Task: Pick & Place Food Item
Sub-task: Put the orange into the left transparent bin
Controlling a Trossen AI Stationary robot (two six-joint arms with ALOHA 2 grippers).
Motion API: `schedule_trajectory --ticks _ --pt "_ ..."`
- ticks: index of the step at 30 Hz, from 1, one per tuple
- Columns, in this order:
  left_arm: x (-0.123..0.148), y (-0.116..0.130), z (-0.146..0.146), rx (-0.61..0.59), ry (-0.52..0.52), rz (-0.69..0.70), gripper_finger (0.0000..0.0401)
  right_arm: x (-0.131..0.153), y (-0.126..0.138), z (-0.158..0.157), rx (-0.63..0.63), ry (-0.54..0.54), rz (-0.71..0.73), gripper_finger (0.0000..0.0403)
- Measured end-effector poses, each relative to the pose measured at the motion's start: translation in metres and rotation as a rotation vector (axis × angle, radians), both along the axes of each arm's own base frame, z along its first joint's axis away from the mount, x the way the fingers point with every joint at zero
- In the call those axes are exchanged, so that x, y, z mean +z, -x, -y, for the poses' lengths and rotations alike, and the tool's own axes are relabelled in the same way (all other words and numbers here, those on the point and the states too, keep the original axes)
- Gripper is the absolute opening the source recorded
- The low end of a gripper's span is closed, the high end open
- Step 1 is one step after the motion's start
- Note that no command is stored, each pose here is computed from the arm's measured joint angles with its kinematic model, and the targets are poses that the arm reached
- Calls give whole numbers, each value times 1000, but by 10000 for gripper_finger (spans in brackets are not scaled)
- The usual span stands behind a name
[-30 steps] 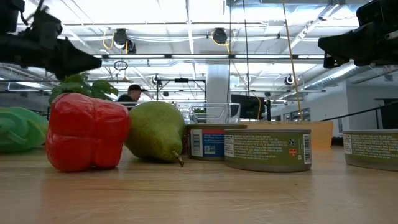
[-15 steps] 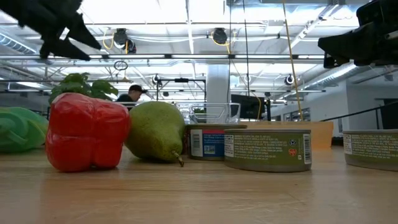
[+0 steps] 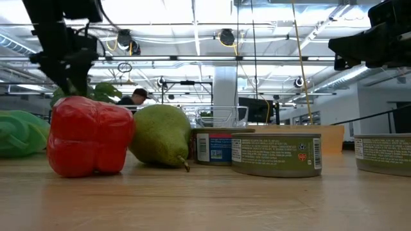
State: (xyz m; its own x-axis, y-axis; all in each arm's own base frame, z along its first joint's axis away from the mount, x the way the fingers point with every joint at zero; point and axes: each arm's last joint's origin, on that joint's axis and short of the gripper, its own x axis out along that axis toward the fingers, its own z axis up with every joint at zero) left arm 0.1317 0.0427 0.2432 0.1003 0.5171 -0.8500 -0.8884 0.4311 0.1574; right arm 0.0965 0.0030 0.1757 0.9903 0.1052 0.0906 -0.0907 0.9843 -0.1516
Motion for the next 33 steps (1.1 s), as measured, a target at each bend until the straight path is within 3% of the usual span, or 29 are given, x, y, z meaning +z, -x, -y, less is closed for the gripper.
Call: schedule_trajectory --ticks 5,16,23,33 --pt "-9 3 -3 177 35 -30 337 0 0 0 0 0 0 0" --pt "-52 7 -14 446 125 129 337 0 0 0 0 0 0 0" --pt "-68 0 -25 496 145 311 338 0 0 0 0 0 0 0" --pt "-91 0 -32 536 100 311 338 0 0 0 0 0 0 0"
